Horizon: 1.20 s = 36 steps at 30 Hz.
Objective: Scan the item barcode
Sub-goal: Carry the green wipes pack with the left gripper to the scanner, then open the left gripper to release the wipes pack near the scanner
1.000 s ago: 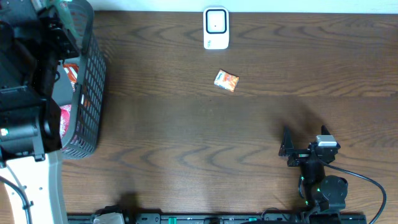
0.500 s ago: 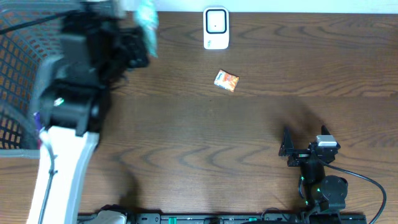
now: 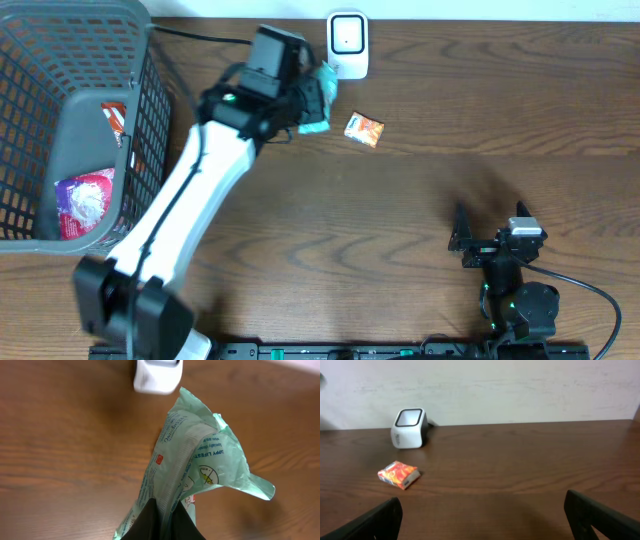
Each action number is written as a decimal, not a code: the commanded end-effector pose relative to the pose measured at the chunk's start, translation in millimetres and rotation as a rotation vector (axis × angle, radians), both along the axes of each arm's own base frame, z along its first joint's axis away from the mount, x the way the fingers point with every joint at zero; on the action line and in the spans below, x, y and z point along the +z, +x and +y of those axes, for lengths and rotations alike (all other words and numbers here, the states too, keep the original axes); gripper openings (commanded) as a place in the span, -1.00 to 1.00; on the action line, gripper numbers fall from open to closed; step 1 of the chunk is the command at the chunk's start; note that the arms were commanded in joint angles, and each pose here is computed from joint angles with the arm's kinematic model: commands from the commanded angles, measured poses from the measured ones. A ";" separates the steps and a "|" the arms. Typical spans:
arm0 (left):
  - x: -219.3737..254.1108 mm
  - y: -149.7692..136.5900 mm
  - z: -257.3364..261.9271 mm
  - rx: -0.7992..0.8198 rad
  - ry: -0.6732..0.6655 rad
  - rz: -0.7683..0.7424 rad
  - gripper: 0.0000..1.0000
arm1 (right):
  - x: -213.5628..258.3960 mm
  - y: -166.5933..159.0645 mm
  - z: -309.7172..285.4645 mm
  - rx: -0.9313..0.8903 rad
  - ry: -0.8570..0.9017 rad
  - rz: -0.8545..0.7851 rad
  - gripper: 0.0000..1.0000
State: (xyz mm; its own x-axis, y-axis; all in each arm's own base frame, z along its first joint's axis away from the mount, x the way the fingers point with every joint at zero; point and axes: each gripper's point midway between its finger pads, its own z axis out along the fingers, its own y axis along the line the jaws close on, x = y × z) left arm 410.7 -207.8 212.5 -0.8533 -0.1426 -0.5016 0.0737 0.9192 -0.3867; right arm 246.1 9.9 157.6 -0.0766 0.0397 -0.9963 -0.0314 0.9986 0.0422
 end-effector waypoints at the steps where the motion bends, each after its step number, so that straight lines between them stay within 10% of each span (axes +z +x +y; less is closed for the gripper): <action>1: -24.5 3.4 -8.6 0.010 0.015 0.054 -0.86 | -1.0 0.0 -1.2 -0.004 -0.007 -0.001 0.99; 17: -117.7 11.6 -5.9 0.115 0.102 0.248 -0.77 | -1.0 0.0 -1.2 -0.004 -0.007 -0.001 0.99; 36: -85.4 18.6 -8.5 0.109 0.069 0.176 -0.32 | -1.0 0.0 -1.2 -0.004 -0.007 -0.001 0.99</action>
State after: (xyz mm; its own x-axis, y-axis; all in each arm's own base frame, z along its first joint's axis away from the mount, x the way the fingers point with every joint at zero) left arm 417.7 -219.7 91.1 -0.9397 -0.1900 -0.2844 -0.1050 0.9516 -0.2889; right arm 246.1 9.9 157.6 -0.0766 0.0397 -0.9963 -0.0314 0.9986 0.0422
